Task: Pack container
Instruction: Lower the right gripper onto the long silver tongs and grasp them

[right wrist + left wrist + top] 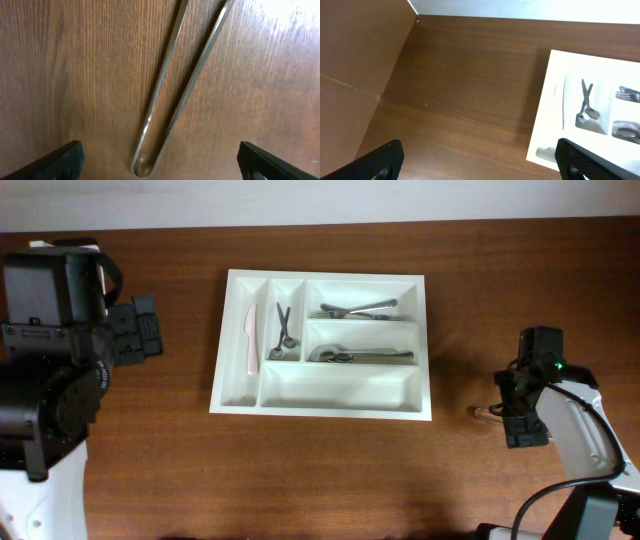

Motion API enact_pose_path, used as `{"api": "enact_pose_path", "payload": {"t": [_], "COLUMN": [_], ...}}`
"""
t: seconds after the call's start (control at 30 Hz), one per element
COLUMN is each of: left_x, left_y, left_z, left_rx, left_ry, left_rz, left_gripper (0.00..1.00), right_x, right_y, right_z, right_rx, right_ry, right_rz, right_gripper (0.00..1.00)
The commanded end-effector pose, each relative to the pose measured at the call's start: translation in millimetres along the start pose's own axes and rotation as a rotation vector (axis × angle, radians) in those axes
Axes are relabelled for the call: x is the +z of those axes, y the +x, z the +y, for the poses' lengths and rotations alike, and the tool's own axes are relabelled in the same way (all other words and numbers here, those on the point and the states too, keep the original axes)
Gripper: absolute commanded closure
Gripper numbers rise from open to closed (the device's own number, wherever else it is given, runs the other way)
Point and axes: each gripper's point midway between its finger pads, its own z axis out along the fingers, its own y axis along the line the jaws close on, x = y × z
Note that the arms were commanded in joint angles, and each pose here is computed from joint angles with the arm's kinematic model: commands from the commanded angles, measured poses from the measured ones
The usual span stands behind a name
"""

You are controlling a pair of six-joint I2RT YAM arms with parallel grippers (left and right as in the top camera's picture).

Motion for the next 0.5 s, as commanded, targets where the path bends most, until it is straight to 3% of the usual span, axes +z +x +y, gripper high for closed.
{"api": "enact_pose_path", "payload": {"t": [0.0,0.3,0.47], "left_x": [-3.3,-3.3,-3.3], "left_y": [-1.8,-1.8,-1.8], "left_z": [4.7,4.7,4.7], "left_rx": [-0.003,-0.003,-0.003], "left_ry": [-0.015,-0.015,-0.015], "left_rz": [-0.014,-0.014,-0.014], "left_gripper": [0.01,0.01,0.01], "right_x": [7.9,51.7,70.4], "right_y": [-8.6,-21.1,-26.2], "right_z": [-7.9,-38.1,-28.8], "right_rx": [0.142,0.278,0.202], "right_ry": [0.024,0.183,0.157], "right_rz": [-0.019,0.086,0.087], "right_gripper": [0.01,0.01,0.0]}}
